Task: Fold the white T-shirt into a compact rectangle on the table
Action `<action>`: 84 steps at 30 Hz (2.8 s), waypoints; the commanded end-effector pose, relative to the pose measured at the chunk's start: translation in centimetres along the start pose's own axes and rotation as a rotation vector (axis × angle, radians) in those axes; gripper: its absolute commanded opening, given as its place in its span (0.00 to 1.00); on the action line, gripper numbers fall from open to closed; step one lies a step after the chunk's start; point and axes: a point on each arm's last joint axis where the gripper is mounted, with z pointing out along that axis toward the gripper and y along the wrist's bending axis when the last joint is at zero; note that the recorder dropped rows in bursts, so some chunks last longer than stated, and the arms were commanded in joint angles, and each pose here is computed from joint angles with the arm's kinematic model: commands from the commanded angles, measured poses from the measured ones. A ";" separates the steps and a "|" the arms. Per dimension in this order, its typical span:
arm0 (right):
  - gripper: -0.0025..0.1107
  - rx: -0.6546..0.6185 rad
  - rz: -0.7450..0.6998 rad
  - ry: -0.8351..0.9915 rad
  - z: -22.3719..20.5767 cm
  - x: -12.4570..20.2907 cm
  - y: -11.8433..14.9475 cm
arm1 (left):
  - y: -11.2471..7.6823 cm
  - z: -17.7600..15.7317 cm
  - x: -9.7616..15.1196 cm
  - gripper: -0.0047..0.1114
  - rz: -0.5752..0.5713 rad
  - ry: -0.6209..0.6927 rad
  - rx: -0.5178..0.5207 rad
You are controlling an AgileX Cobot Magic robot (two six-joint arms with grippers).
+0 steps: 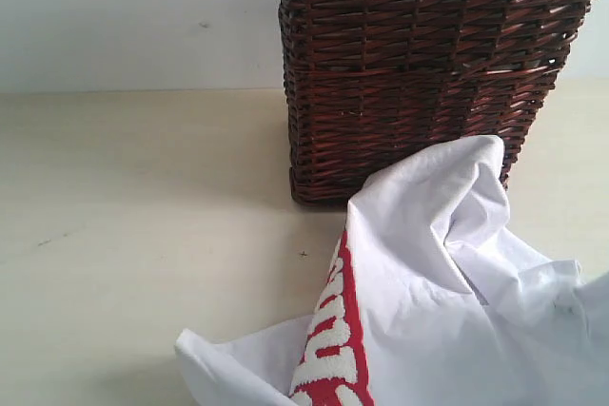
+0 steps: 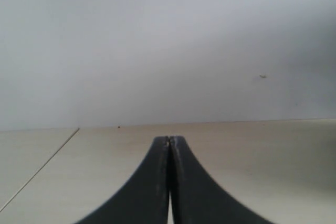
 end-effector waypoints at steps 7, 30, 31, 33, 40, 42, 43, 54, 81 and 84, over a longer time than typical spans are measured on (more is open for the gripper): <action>0.14 -0.275 -0.199 0.216 -0.3 2.7 2.7 | 0.0 -0.1 -0.1 0.04 -0.011 -0.006 0.000; 0.58 -0.234 0.426 0.679 12.6 -3.7 0.6 | 0.0 -0.1 -0.1 0.04 -0.011 -0.006 0.000; 0.58 -0.280 0.441 0.723 13.2 -3.8 0.8 | 0.0 -0.1 -0.1 0.04 -0.011 -0.006 0.000; 0.56 -0.392 0.459 0.782 13.8 -3.9 1.4 | 0.0 -0.1 -0.1 0.04 -0.011 -0.006 0.000; 0.56 -0.484 0.748 0.903 15.1 -2.0 1.0 | 0.0 -0.1 -0.1 0.04 -0.011 -0.006 0.000; 0.56 -0.481 0.763 0.934 15.6 -1.0 0.7 | 0.0 -0.1 -0.1 0.04 -0.011 -0.006 0.000; 0.56 -0.478 0.762 0.937 15.9 -0.6 0.6 | 0.0 -0.1 -0.1 0.04 -0.011 -0.006 0.000; 0.56 -0.461 0.783 0.986 18.9 2.2 2.0 | 0.0 -0.1 -0.1 0.04 -0.011 -0.006 0.000; 0.02 0.096 0.850 0.514 19.4 6.1 -9.4 | 0.0 -0.1 -0.1 0.04 -0.011 -0.006 0.000; 0.02 0.127 0.748 0.441 20.7 7.0 -9.7 | 0.0 -0.1 -0.1 0.04 -0.011 -0.006 0.000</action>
